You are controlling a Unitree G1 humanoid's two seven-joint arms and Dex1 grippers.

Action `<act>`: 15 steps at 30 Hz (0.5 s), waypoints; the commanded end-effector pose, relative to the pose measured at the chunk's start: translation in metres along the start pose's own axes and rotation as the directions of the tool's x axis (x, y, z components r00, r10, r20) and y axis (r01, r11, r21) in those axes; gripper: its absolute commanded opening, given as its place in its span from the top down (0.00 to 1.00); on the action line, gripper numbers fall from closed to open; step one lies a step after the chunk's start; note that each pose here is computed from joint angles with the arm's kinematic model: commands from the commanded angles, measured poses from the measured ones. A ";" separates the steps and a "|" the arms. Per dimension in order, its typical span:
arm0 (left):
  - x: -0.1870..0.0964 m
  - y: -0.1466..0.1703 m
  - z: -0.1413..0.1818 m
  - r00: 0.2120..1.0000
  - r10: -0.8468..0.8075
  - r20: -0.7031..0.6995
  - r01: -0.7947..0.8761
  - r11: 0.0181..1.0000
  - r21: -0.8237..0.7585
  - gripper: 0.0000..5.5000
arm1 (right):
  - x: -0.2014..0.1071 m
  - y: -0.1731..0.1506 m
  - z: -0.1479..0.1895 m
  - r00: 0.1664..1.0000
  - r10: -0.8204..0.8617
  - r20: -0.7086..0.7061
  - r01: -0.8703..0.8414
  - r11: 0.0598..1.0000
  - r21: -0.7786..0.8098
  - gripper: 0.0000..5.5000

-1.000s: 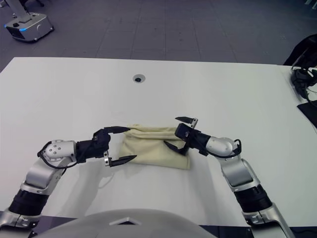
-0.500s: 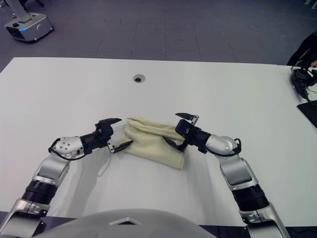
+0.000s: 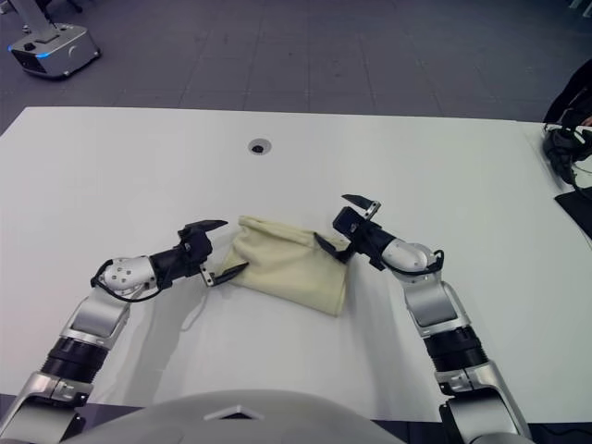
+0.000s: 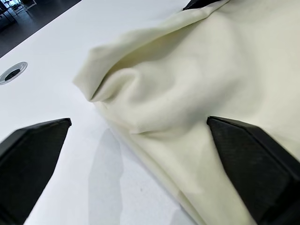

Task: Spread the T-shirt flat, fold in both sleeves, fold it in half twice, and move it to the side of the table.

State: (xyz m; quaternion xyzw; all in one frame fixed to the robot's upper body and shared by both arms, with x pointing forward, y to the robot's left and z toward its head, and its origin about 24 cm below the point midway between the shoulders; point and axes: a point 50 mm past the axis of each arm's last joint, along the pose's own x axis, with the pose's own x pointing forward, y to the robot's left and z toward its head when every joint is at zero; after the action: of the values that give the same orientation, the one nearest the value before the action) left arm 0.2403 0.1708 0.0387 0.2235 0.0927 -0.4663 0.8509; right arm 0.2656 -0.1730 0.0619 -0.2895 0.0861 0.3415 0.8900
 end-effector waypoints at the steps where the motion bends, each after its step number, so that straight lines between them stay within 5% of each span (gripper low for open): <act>1: -0.004 -0.008 -0.013 0.997 -0.031 -0.076 0.029 0.999 -0.019 0.02 | -0.002 -0.001 0.010 0.999 0.000 0.055 0.000 1.000 0.006 0.02; 10: -0.004 -0.009 -0.015 0.996 -0.034 -0.083 0.033 0.999 -0.018 0.02 | -0.001 -0.022 0.023 0.976 -0.160 0.147 0.156 0.987 0.036 0.02; 15: -0.003 -0.010 -0.015 0.996 -0.034 -0.082 0.032 0.999 -0.018 0.02 | -0.002 0.008 0.030 0.979 0.038 0.200 -0.054 0.996 0.073 0.02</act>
State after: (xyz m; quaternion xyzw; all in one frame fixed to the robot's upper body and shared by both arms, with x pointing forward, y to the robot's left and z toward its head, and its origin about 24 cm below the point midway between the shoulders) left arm 0.2392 0.1709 0.0383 0.2244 0.0905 -0.4659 0.8511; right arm 0.2658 -0.1590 0.0909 -0.2177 0.0006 0.3532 0.9099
